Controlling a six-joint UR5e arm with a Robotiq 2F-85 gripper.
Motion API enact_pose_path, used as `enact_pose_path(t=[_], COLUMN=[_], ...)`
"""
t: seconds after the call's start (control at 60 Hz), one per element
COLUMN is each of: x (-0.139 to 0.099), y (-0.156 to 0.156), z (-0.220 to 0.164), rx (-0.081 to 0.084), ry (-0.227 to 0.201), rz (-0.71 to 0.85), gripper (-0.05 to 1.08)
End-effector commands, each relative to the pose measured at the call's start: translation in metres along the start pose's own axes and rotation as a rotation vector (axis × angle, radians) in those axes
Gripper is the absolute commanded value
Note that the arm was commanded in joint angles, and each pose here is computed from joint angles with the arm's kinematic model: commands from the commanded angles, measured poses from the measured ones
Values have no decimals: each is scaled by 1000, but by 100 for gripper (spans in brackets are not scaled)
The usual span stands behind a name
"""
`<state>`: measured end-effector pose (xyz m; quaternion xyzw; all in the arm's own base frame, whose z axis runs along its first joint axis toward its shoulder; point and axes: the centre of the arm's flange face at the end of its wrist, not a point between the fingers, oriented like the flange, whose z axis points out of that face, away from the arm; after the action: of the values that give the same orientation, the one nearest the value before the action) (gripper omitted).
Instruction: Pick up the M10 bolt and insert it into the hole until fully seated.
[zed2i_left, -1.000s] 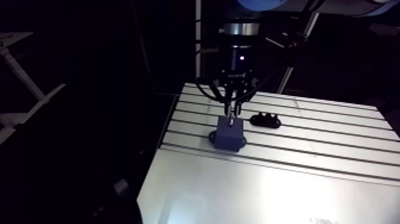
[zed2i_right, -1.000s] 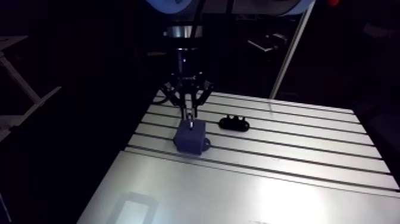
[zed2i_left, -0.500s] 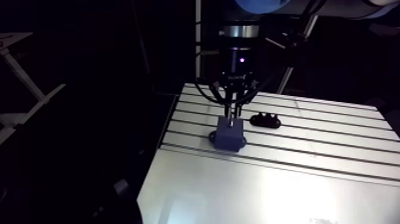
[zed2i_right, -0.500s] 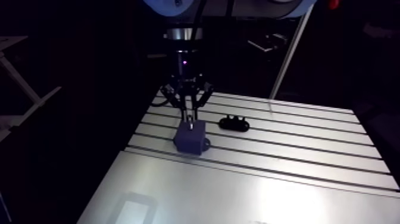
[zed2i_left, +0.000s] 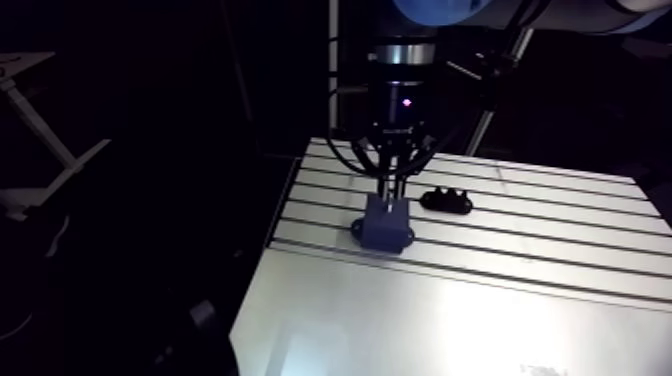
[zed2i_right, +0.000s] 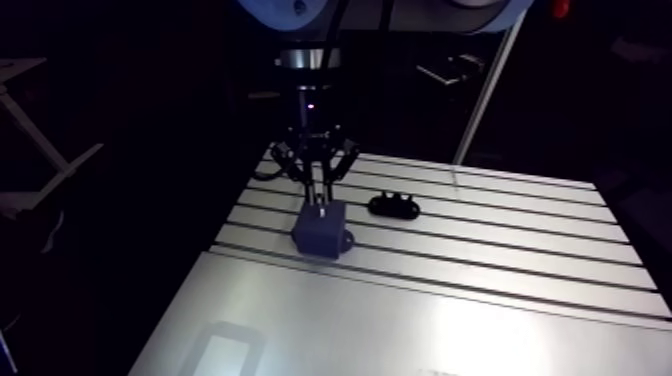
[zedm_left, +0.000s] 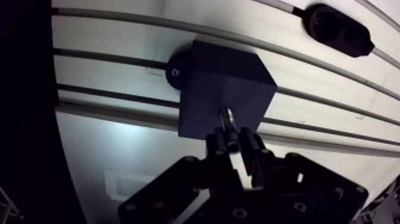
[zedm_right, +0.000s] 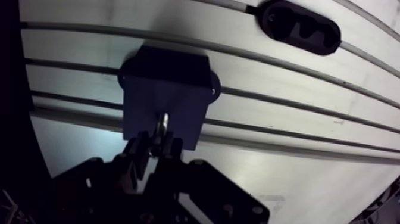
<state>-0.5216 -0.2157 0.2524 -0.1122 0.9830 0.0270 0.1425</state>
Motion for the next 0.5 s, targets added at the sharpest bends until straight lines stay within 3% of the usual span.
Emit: enact_pose_path(t=[0.017,0.283,0.35,0.367,0.383,0.4,0.417,0.433,0.5], x=[0,-1,-1,-2,-2,-2,-2,-2,-5], y=[0,-1,-1,-1,-1,-1,-1,-1,0], z=[2,10,11,11,11,11,11,11,9], rx=[0,2,1,1,1,0,0,0,4], ry=[-2,-12,-8,-7,-7,-7,-7,-7,-1], rz=[1,4,0,0,0,2,0,-2,-2], gripper=[108,108,101,90,90,63,25,3,0])
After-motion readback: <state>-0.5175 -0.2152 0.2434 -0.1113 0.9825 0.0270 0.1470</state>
